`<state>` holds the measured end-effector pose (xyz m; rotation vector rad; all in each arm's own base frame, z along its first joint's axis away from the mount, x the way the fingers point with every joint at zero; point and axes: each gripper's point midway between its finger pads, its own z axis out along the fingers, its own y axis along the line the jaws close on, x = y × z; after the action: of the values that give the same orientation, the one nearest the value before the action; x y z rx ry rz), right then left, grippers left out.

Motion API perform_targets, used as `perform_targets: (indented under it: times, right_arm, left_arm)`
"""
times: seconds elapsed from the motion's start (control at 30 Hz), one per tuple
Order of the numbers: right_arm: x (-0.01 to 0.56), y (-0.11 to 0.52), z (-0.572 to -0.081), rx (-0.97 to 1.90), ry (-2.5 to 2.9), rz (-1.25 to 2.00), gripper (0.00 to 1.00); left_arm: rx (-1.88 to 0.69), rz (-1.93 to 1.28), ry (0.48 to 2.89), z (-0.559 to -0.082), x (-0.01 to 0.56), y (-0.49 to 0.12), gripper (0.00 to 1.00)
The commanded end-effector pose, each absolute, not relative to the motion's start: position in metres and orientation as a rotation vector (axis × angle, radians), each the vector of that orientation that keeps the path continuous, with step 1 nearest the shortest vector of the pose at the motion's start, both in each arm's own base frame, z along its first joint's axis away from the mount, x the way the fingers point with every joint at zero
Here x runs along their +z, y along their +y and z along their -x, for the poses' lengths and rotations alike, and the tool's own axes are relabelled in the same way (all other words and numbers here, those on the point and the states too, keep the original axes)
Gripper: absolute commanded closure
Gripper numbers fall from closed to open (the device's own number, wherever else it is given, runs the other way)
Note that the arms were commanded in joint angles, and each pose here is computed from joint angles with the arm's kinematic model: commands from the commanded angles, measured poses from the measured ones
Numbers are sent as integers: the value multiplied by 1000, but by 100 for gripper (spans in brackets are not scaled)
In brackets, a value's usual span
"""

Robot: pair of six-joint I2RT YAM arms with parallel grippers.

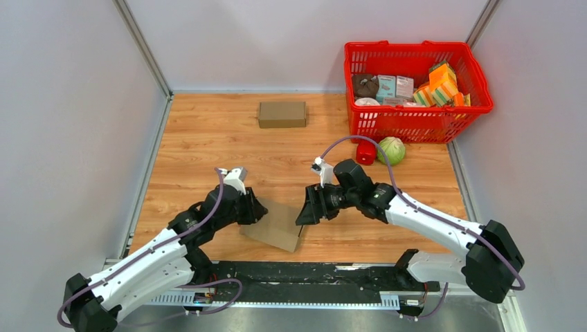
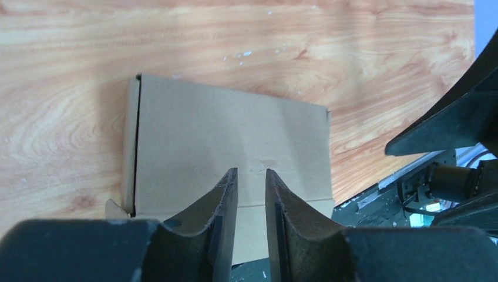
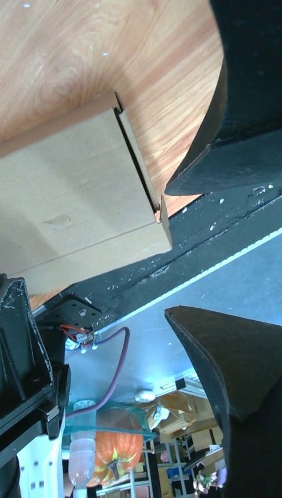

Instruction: Fold the paper box

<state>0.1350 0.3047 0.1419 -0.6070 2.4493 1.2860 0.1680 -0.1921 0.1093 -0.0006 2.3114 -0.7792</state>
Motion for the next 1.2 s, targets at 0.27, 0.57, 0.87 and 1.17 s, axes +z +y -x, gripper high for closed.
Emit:
perform_targets:
  times: [0.27,0.57,0.87,1.17]
  right_arm:
    - [135,345,-115,1634,2405,665,67]
    - [65,323,-128,1488,2593,557,75]
    - [90,291,-137,1288,2587,564,48]
    - [85,297,-180,1270,2551,454,59]
  left_arm:
    - [-935,-80,2418,-163,89,-226,84]
    - [-931,-63,2435,-164,66,-226,82]
    - [-718,32,2335,-188,116,-169,43]
    - [-633,327,2345,-198,83,-130,43]
